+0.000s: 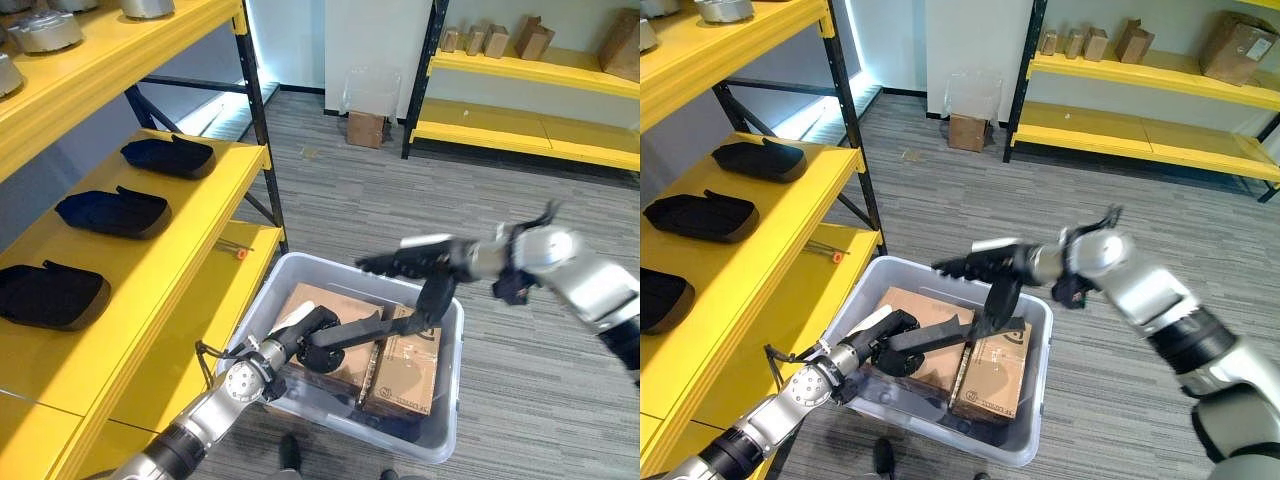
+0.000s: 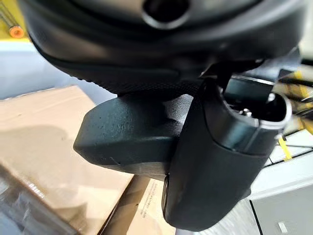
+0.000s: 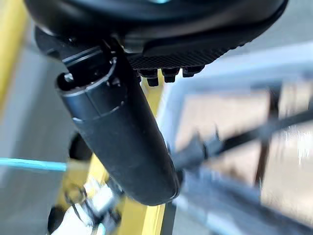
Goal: Move parts from the plastic box to the shelf.
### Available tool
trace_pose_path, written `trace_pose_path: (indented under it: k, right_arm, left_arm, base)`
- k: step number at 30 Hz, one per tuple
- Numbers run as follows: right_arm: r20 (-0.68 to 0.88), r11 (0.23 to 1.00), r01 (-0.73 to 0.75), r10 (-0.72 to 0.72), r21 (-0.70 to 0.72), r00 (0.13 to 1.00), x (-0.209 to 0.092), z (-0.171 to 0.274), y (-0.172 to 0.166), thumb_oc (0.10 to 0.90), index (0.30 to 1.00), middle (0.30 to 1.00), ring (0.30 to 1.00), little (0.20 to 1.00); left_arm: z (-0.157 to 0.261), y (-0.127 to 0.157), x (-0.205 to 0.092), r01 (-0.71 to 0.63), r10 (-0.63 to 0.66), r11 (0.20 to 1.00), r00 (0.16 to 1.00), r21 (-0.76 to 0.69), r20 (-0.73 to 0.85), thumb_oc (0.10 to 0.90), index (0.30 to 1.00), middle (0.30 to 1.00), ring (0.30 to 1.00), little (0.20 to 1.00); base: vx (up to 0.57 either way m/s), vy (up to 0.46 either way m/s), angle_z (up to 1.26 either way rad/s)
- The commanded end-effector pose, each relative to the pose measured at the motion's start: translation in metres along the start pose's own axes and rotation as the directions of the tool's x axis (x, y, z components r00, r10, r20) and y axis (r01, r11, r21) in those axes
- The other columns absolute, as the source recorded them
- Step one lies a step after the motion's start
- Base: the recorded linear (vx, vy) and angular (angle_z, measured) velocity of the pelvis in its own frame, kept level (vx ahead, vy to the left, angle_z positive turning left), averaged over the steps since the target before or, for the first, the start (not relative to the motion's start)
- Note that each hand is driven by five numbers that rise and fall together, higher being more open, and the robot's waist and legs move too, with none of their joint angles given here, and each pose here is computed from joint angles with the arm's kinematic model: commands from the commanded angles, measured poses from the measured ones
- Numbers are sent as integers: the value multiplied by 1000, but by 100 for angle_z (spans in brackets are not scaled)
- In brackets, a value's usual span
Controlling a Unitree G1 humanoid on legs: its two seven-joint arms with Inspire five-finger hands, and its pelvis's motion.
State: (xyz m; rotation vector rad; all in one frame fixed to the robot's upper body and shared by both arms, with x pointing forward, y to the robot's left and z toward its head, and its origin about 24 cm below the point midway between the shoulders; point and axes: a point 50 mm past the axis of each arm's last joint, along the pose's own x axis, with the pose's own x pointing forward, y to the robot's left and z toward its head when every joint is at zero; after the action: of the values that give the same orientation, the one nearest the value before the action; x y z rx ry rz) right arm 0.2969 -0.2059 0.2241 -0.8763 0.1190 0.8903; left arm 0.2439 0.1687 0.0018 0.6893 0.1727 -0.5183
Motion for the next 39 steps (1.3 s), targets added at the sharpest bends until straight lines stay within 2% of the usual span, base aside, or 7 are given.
trace_pose_path:
  k: [1, 6, 12, 17, 24, 30, 39]
  right_arm:
    - [57, 995, -19, 25, -94, 998, -17, 15, 1, 900, 1000, 1000, 1000, 1000]
    - [181, 985, 169, -159, -41, 971, -36, 24, -9, 900, 1000, 1000, 1000, 1000]
    - [523, 794, 523, -601, 309, 604, -72, 39, -23, 900, 1000, 1000, 1000, 1000]
    - [484, 665, 482, -746, 570, 457, -78, 11, -9, 900, 1000, 1000, 1000, 1000]
    - [207, 459, 271, -751, 846, 626, -3, -61, 81, 900, 1000, 1000, 1000, 1000]
    - [400, 463, -74, -662, 883, 634, 47, -36, 112, 900, 1000, 1000, 1000, 1000]
    - [321, 378, -44, -713, 925, 624, 74, -22, 123, 900, 1000, 1000, 1000, 1000]
  left_arm:
    - [45, 37, 3, -156, 148, 988, 953, 9, 264, 400, 300, 300, 300, 300]
    - [37, 41, -3, -181, 175, 983, 953, -1, 249, 400, 300, 300, 300, 300]
    - [30, 51, -10, -237, 235, 971, 944, -19, 232, 400, 300, 300, 300, 300]
    - [41, 66, -12, -328, 320, 944, 907, -18, 272, 400, 300, 300, 300, 300]
    - [96, 120, -43, -624, 568, 780, 669, -53, 479, 400, 300, 300, 300, 300]
    - [118, 127, -57, -697, 623, 707, 532, -122, 573, 400, 300, 300, 300, 300]
    - [140, 114, -58, -655, 551, 743, 479, -140, 683, 400, 300, 300, 300, 300]
  base:
    - [-21, -5, -16]
    - [9, -9, -13]
    - [0, -13, -16]
    - [-3, -19, -2]
    - [-104, -156, 1]
    - [-91, -211, 18]
    - [-128, -33, 67]
